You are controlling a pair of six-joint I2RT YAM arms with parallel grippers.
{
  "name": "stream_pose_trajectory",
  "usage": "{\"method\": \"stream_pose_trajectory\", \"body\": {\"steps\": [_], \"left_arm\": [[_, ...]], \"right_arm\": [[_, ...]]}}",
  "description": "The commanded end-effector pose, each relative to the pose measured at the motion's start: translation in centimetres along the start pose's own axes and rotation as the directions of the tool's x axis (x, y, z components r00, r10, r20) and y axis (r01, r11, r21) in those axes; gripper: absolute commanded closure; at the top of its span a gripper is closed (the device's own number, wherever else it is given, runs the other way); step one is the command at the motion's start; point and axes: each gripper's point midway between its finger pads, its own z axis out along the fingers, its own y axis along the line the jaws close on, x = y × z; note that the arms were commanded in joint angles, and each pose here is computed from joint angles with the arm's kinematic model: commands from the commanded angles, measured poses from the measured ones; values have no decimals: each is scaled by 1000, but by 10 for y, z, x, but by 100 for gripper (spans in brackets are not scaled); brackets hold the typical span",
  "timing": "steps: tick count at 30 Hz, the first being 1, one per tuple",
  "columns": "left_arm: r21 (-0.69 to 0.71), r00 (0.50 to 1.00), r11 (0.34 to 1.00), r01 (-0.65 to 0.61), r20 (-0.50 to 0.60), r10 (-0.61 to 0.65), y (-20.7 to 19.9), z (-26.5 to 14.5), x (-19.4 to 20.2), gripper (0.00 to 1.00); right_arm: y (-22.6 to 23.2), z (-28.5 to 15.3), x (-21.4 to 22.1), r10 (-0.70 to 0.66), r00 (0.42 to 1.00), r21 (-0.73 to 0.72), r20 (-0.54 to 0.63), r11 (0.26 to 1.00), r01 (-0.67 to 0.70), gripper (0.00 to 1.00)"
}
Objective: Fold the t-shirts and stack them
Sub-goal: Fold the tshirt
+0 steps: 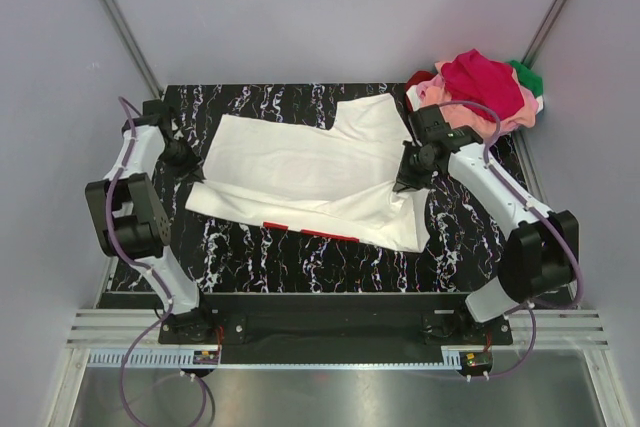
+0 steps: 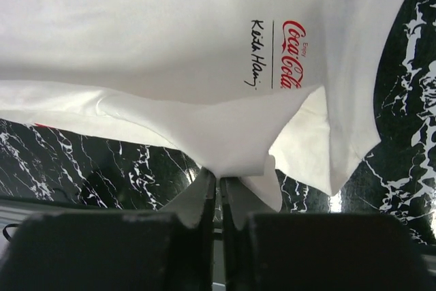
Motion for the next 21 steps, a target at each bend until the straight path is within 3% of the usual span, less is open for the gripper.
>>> {"method": "stream_pose_trajectory", "body": {"steps": [1,3,4,6,7,8,11,12,13,16,21], "left_arm": [[-21,998,1000,-13,65,15,-4,-4,-21,100],[-46,998,999,-11,69,14,0,-2,-26,98],[-84,997,996,-4,70,10,7,4,-30,95],[-111,998,994,2,66,5,8,6,-40,66],[-114,1000,993,10,19,-8,10,19,-38,56],[-101,1000,995,10,8,-9,7,19,-40,53],[-69,998,998,3,65,1,-4,-1,-41,44],[-70,994,998,-5,113,13,-5,-10,-45,33],[-102,985,995,-18,169,35,-2,-28,-42,30],[-113,969,992,-62,231,87,-4,-49,-26,29],[-38,963,990,-138,229,143,-14,-45,18,33]], "right_arm": [[12,0,-21,-36,999,-52,39,998,38,86],[12,8,-28,-35,998,-63,46,997,38,71],[12,18,-33,-30,999,-64,41,997,33,52],[1,26,-47,-3,999,-47,35,999,5,40],[-7,37,-52,13,1000,-20,16,1000,-12,31],[-8,34,-65,18,999,-14,31,1000,-17,28],[-18,23,-93,47,996,3,79,999,-47,23],[-18,16,-97,46,994,9,100,999,-47,23],[-15,4,-99,43,991,-5,123,999,-42,22],[-8,1,-71,54,995,-85,81,995,-47,22],[6,20,-1,54,998,-153,-33,986,-59,24]]}}
